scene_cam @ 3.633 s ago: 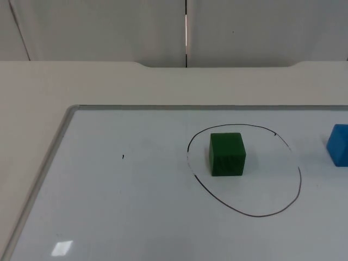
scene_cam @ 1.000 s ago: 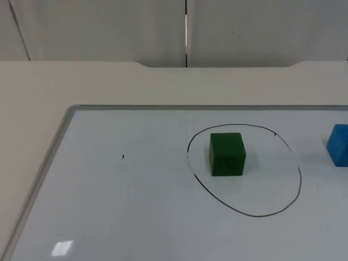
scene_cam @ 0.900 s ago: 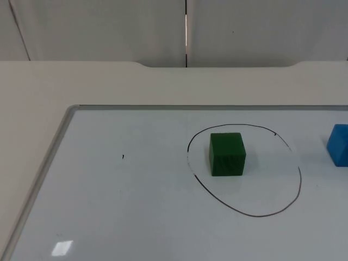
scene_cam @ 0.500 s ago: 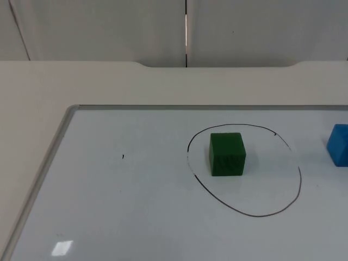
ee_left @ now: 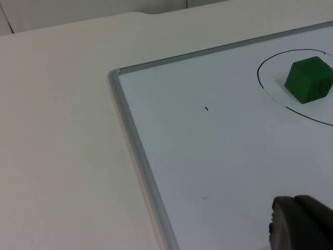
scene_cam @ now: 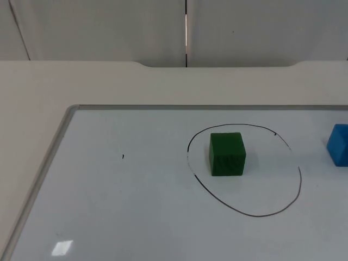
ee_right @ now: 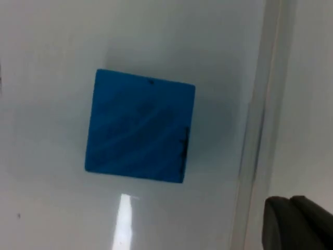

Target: Push the two cubes into the marked area.

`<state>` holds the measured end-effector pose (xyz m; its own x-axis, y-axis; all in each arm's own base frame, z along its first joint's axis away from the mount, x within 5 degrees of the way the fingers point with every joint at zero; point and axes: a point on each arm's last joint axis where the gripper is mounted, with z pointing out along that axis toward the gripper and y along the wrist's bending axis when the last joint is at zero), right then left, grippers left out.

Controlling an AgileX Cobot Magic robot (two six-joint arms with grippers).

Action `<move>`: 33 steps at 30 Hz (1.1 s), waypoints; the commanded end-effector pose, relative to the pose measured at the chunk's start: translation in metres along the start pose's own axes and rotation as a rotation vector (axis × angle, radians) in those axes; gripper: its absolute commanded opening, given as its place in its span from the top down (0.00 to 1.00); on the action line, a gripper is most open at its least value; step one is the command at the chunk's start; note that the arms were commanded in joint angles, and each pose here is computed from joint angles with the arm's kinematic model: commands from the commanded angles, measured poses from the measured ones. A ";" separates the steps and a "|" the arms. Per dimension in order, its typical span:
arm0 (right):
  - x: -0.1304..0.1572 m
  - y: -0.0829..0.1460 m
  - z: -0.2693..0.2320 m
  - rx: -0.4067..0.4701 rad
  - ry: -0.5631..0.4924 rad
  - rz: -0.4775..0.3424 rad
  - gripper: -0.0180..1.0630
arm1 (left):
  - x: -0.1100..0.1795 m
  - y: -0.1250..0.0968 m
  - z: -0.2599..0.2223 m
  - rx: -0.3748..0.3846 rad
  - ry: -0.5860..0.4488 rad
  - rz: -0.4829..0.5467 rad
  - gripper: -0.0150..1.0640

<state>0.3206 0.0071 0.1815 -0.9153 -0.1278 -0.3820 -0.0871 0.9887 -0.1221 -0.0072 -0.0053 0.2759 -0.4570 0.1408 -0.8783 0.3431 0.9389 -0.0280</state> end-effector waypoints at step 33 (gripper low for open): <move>-0.025 0.007 0.077 -0.048 0.066 0.047 0.98 | 0.001 0.000 0.001 -0.005 -0.007 -0.006 0.99</move>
<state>0.3714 0.0137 0.1182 -0.9447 -0.0783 -0.3183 -0.0622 0.9962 -0.0603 -0.0072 -0.0053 0.2759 -0.4570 0.1408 -0.8783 0.3431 0.9389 -0.0280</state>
